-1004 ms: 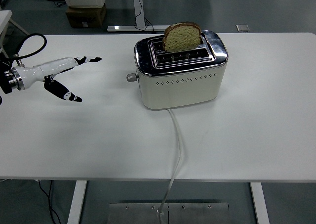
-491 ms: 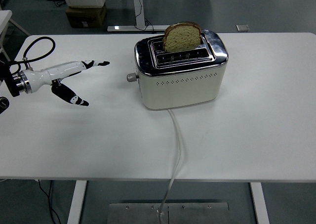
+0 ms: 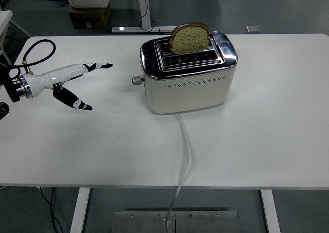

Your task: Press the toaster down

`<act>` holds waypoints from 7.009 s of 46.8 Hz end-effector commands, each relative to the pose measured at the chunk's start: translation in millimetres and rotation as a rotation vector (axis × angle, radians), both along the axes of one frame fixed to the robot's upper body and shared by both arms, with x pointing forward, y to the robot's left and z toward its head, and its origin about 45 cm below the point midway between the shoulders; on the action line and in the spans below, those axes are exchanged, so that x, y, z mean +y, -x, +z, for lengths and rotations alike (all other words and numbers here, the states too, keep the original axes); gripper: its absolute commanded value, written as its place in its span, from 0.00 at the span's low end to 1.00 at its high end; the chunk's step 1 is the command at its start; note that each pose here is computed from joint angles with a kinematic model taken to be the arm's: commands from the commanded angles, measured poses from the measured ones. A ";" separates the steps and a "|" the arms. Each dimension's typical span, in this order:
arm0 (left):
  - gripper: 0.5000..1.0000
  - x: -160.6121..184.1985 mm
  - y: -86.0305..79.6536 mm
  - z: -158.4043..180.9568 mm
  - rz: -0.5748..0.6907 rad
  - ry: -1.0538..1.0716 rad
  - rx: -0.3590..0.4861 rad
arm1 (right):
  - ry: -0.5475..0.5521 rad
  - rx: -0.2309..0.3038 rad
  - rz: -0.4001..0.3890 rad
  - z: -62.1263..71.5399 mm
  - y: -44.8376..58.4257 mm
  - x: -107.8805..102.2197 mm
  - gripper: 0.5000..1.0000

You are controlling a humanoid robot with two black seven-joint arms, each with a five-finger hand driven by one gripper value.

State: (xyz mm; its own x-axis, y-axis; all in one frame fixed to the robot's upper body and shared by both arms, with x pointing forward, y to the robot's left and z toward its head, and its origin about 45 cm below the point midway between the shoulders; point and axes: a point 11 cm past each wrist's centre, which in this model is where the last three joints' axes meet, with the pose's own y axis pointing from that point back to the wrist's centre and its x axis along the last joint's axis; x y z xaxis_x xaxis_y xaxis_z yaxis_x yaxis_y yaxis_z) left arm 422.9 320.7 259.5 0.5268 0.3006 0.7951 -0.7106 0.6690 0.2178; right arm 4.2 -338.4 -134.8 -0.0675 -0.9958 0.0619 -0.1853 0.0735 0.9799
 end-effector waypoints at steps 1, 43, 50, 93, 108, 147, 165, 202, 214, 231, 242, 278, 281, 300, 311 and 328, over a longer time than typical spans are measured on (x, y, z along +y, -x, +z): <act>1.00 3.7 -3.0 6.8 0.041 0.086 0.007 | 0.001 0.001 -0.001 0.0 0.7 -0.1 1.00; 1.00 -23.5 9.3 -18.6 -0.044 0.051 0.060 | -0.001 0.000 0.000 0.0 -0.2 0.1 1.00; 1.00 -29.4 10.2 -18.8 -0.063 0.046 0.057 | 0.001 0.000 -0.001 0.0 -0.2 -0.1 1.00; 1.00 -44.6 7.5 -36.3 -0.072 0.047 0.081 | 0.001 0.000 -0.001 0.0 -0.2 -0.1 1.00; 1.00 -47.2 6.0 -40.3 -0.068 0.049 0.086 | -0.001 0.000 0.000 0.0 -0.2 0.1 1.00; 1.00 -53.5 9.6 -59.6 -0.077 0.026 0.127 | -0.001 0.000 0.000 0.0 -0.2 0.1 1.00; 1.00 -59.2 9.4 -67.4 -0.078 0.026 0.141 | -0.001 0.000 0.000 0.0 -0.2 0.1 1.00; 1.00 -46.7 16.2 -89.4 -0.037 0.009 0.187 | 0.001 0.001 -0.001 0.0 0.7 -0.1 1.00; 1.00 -42.0 21.1 -97.9 -0.023 0.011 0.206 | 0.001 0.000 -0.001 0.0 -0.2 -0.1 1.00; 1.00 -30.9 15.0 -89.5 0.056 0.114 0.216 | -0.001 0.000 0.001 0.0 -0.1 0.1 1.00; 1.00 -9.3 4.1 -82.6 0.192 0.244 0.212 | 0.001 0.000 -0.001 0.0 -0.2 -0.1 1.00; 1.00 11.7 -28.1 -54.0 0.552 0.794 0.155 | 0.001 0.000 0.001 0.0 -0.1 -0.1 1.00; 1.00 13.7 -29.8 -55.9 0.578 0.826 0.159 | -0.001 0.000 0.000 0.0 -0.2 0.1 1.00; 1.00 16.6 -45.7 -66.3 0.753 1.052 0.155 | -0.001 0.000 0.000 0.0 -0.2 0.1 1.00; 1.00 6.6 -49.0 -67.1 0.786 1.180 0.177 | -0.001 0.000 0.001 0.0 -0.1 0.1 1.00; 1.00 8.6 -56.1 -52.8 0.795 1.319 0.164 | -0.001 0.000 0.000 0.0 -0.2 0.1 1.00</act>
